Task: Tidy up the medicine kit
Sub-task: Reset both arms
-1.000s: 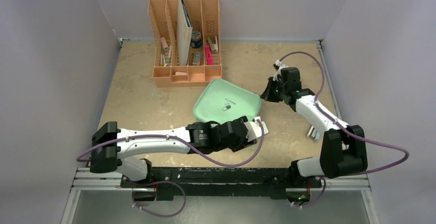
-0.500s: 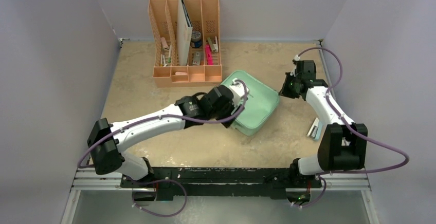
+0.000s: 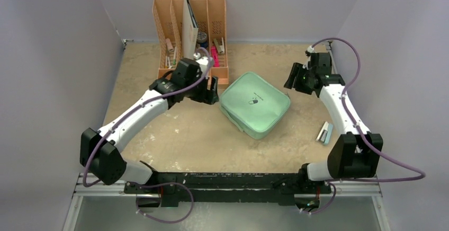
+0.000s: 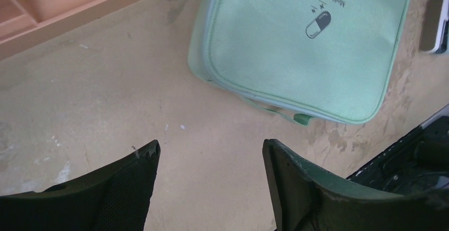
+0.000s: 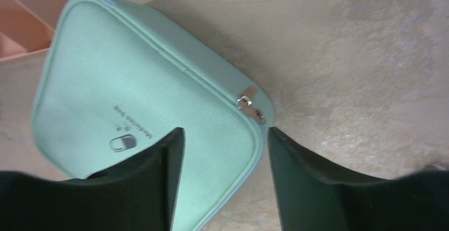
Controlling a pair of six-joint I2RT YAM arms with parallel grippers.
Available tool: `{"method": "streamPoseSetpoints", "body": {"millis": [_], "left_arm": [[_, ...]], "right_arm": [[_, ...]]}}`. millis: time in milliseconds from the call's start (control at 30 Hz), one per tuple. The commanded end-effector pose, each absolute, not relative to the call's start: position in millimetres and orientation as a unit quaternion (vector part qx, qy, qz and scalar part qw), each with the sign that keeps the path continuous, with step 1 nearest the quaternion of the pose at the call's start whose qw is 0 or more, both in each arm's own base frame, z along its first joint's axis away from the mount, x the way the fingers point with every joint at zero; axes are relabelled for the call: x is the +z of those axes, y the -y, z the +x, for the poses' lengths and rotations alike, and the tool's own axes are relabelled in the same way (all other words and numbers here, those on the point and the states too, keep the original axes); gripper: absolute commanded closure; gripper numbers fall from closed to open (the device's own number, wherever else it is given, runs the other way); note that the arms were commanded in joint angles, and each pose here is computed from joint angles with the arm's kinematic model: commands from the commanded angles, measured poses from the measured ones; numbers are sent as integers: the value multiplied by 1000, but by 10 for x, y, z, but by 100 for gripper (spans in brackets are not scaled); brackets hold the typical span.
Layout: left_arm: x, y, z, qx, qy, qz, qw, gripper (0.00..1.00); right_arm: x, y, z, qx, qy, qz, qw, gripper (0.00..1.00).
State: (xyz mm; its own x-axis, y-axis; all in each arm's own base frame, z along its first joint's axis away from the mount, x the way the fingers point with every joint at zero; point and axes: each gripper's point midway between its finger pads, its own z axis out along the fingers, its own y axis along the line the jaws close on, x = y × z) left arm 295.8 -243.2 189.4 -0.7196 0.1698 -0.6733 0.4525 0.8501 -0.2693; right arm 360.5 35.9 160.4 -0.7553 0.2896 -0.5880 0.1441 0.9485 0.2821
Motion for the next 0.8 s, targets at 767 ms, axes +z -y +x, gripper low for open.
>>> {"method": "streamPoseSetpoints", "body": {"millis": [767], "left_arm": [[3199, 1567, 2741, -294, -810, 45, 506, 18]], "right_arm": [[2761, -1143, 2552, 287, -854, 10, 435, 1]]}}
